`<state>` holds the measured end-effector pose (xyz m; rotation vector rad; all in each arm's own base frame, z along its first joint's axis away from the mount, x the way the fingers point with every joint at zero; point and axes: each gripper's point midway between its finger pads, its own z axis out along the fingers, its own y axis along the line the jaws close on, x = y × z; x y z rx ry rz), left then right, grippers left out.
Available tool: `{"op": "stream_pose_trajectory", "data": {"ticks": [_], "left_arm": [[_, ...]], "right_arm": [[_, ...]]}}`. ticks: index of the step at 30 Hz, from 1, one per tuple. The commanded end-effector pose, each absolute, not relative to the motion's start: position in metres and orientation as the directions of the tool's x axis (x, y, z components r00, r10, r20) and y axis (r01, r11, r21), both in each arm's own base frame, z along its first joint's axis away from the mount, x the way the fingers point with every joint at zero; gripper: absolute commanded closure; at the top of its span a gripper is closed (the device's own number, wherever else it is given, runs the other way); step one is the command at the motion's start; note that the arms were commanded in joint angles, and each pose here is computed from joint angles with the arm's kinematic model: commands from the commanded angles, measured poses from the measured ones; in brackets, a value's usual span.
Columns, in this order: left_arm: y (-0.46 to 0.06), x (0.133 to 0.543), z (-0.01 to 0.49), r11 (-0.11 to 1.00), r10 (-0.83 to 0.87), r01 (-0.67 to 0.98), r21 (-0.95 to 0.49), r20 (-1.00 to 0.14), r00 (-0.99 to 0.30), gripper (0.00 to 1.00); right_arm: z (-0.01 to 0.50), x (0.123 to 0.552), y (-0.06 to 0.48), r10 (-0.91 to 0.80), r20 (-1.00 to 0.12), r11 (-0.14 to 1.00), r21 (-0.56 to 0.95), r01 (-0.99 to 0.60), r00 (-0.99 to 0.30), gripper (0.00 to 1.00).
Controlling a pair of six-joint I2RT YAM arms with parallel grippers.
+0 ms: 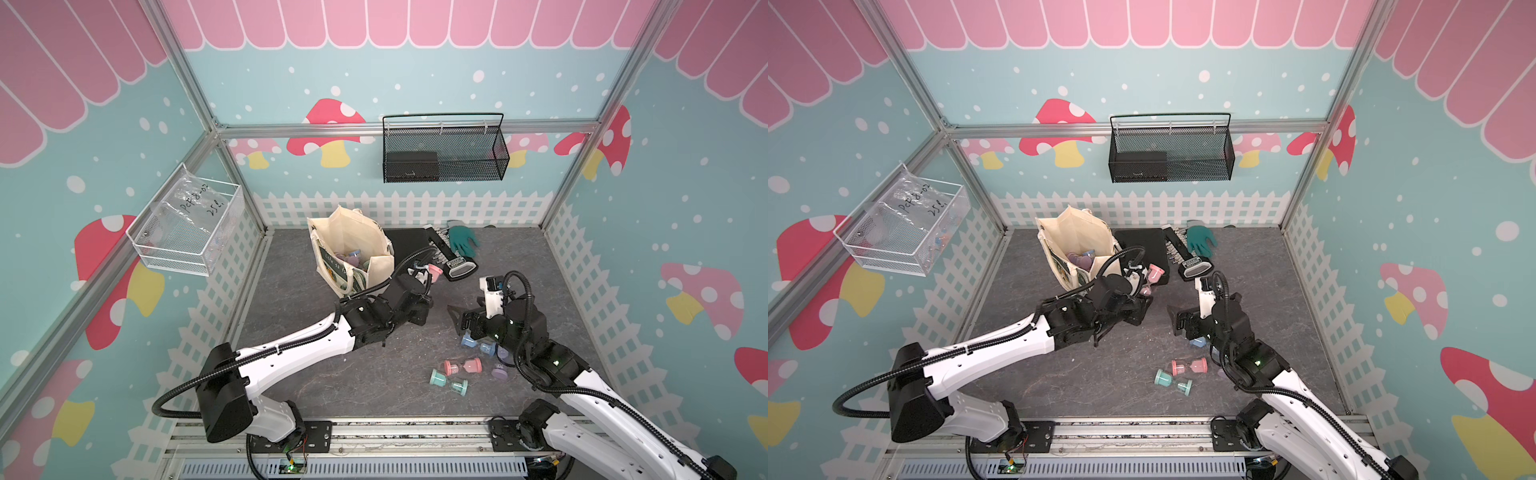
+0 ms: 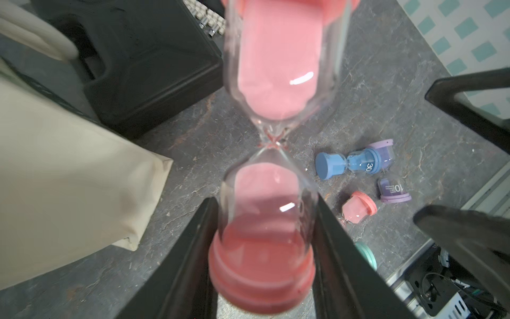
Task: Put the hourglass into the canvas bag
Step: Pick up the hourglass from the center of the board, then place the hourglass in the canvas bag.
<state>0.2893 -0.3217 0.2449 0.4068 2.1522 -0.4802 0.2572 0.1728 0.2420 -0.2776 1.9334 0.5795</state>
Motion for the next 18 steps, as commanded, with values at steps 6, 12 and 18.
{"op": "stream_pose_trajectory", "data": {"ticks": [6,12,18], "left_arm": [[-0.265,0.306,0.320,0.918,0.007,0.360,-0.165,-0.902,-0.432,0.73],[-0.224,0.317,0.352,0.949,-0.067,0.257,-0.182,-0.915,-0.399,0.74],[-0.191,0.339,0.368,0.955,-0.175,0.144,-0.258,-0.888,-0.426,0.77]], "right_arm": [[0.305,0.257,0.210,0.101,-0.973,0.725,0.214,-0.655,-0.206,0.00],[0.324,0.262,0.225,0.133,-0.980,0.678,0.201,-0.707,-0.151,0.00],[0.334,0.271,0.235,0.152,-0.978,0.657,0.208,-0.725,-0.143,0.01]]}}
